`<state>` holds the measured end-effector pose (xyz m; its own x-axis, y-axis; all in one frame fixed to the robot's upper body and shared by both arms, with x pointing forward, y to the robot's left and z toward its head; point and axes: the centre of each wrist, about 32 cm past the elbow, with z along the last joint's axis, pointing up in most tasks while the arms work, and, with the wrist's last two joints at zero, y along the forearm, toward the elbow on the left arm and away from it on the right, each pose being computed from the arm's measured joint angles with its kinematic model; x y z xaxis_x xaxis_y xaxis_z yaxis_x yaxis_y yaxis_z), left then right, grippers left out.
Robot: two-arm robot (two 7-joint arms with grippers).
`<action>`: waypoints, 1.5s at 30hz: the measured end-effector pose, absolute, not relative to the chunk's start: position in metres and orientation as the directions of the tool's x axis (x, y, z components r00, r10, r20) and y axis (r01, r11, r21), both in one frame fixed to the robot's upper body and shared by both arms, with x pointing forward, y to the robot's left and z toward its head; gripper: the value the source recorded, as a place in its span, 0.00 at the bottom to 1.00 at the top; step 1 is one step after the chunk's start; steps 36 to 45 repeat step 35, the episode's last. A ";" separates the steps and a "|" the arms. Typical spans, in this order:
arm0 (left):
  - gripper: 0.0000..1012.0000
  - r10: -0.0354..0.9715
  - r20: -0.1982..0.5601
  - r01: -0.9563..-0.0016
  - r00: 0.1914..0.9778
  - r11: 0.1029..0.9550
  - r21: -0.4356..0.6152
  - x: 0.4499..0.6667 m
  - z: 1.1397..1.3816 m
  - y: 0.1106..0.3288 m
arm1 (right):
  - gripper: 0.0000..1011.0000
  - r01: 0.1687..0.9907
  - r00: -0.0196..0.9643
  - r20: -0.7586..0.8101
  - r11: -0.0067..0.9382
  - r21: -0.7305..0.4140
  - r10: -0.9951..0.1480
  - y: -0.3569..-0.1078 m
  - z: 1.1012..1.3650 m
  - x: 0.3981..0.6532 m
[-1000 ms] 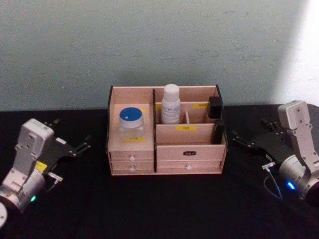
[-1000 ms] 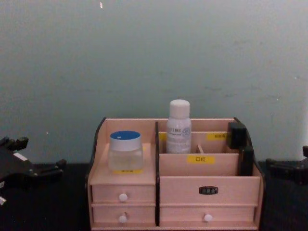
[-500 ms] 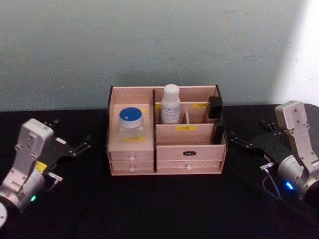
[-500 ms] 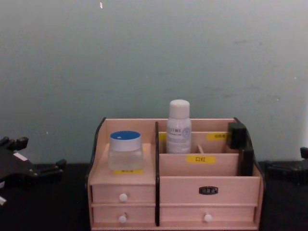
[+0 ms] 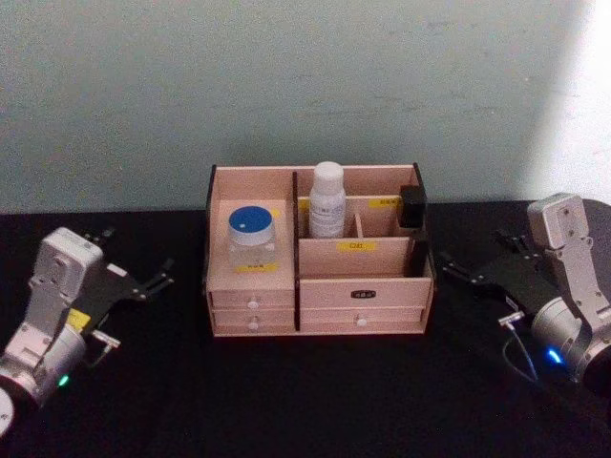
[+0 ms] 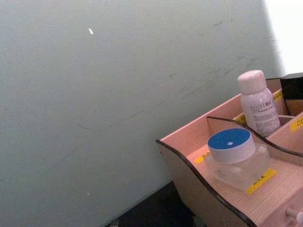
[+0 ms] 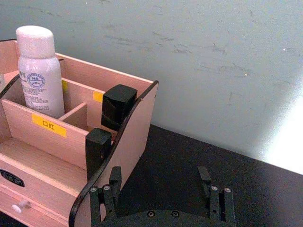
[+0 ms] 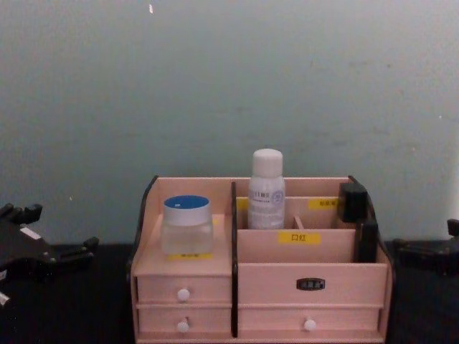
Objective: Pick up the facial cleanser and watermelon frost from the table and place them into the tiered storage box.
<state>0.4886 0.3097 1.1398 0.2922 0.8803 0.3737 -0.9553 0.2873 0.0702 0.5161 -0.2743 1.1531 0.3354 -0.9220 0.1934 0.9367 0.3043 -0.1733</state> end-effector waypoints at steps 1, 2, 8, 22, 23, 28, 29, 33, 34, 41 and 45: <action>0.99 0.880 0.374 -0.955 0.292 0.287 0.070 0.489 1.140 0.310 | 0.99 0.937 0.335 0.193 0.304 -0.173 -0.922 -0.274 1.153 0.516; 0.99 0.880 0.374 -0.955 0.292 0.287 0.070 0.489 1.140 0.310 | 0.99 0.937 0.335 0.193 0.304 -0.173 -0.922 -0.274 1.153 0.516; 0.99 0.880 0.374 -0.955 0.292 0.287 0.070 0.489 1.140 0.310 | 0.99 0.937 0.335 0.193 0.304 -0.173 -0.922 -0.274 1.153 0.516; 0.99 0.880 0.374 -0.955 0.292 0.287 0.070 0.489 1.140 0.310 | 0.99 0.937 0.335 0.192 0.304 -0.173 -0.922 -0.275 1.153 0.516; 0.99 0.880 0.374 -0.955 0.292 0.287 0.070 0.489 1.140 0.310 | 0.99 0.937 0.335 0.192 0.304 -0.173 -0.922 -0.274 1.153 0.516; 0.99 0.880 0.374 -0.955 0.292 0.287 0.070 0.489 1.140 0.310 | 0.99 0.937 0.335 0.192 0.304 -0.173 -0.922 -0.274 1.153 0.516; 0.99 0.880 0.374 -0.955 0.292 0.287 0.070 0.489 1.140 0.310 | 0.99 0.937 0.335 0.192 0.304 -0.173 -0.922 -0.275 1.153 0.516; 0.99 0.880 0.374 -0.955 0.292 0.287 0.070 0.489 1.140 0.310 | 0.99 0.937 0.335 0.192 0.304 -0.173 -0.922 -0.274 1.153 0.516; 0.99 0.880 0.374 -0.955 0.292 0.287 0.070 0.489 1.140 0.310 | 0.99 0.937 0.335 0.192 0.304 -0.173 -0.922 -0.275 1.153 0.516; 0.99 0.880 0.374 -0.955 0.292 0.287 0.070 0.489 1.140 0.310 | 0.99 0.937 0.335 0.192 0.304 -0.173 -0.922 -0.275 1.153 0.516; 0.99 0.880 0.374 -0.955 0.292 0.287 0.070 0.489 1.140 0.310 | 0.99 0.937 0.335 0.192 0.304 -0.173 -0.922 -0.275 1.153 0.516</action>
